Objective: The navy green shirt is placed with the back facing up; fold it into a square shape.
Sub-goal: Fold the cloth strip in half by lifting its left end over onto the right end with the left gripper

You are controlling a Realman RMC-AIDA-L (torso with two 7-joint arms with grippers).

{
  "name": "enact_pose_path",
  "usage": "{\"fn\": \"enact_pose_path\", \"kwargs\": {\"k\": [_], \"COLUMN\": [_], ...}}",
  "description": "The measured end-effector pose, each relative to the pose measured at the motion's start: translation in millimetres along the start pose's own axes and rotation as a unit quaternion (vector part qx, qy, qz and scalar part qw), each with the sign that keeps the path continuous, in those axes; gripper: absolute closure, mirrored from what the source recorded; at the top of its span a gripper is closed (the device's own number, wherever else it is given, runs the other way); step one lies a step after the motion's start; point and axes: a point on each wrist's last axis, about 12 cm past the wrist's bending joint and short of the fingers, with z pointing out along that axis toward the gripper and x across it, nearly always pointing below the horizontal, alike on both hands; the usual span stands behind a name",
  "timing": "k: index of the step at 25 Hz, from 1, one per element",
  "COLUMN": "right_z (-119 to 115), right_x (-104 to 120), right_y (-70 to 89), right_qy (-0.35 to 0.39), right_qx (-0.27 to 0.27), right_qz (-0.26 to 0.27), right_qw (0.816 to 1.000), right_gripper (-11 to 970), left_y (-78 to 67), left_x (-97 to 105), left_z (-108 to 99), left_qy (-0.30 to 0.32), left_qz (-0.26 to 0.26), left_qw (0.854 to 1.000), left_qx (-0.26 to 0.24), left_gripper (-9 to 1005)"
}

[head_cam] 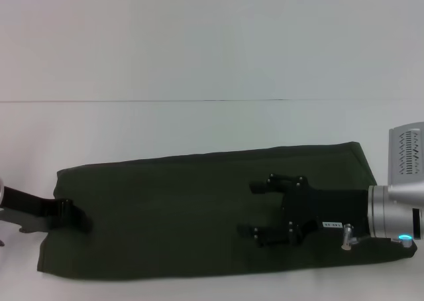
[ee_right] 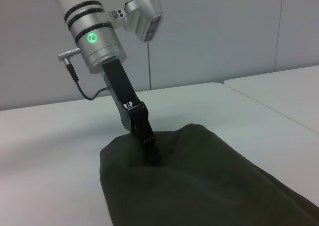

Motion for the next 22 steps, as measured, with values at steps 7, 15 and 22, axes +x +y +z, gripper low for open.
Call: {"fn": "enact_pose_path", "kwargs": {"k": [7,15,22], "right_z": [1,1,-1], "right_x": [-2,-2,-1], "right_y": [-0.7,-0.2,0.9], "right_qy": [0.0,-0.002,-0.004], "right_qx": [-0.001,-0.003,-0.006], "right_qz": [-0.002,-0.002,0.0], "right_qw": [1.0,1.0,1.0], "right_gripper": [32,31,31], "left_y": [-0.7,0.4,13.2], "left_x": [1,-1,-3], "left_z": [1,-3,-20], "left_qy": [0.003,0.006,0.014], "left_qz": [0.004,0.013,0.009], "left_qw": [1.0,1.0,1.0], "left_qx": [-0.002,-0.005,-0.023], "left_gripper": [858,906,906]}}
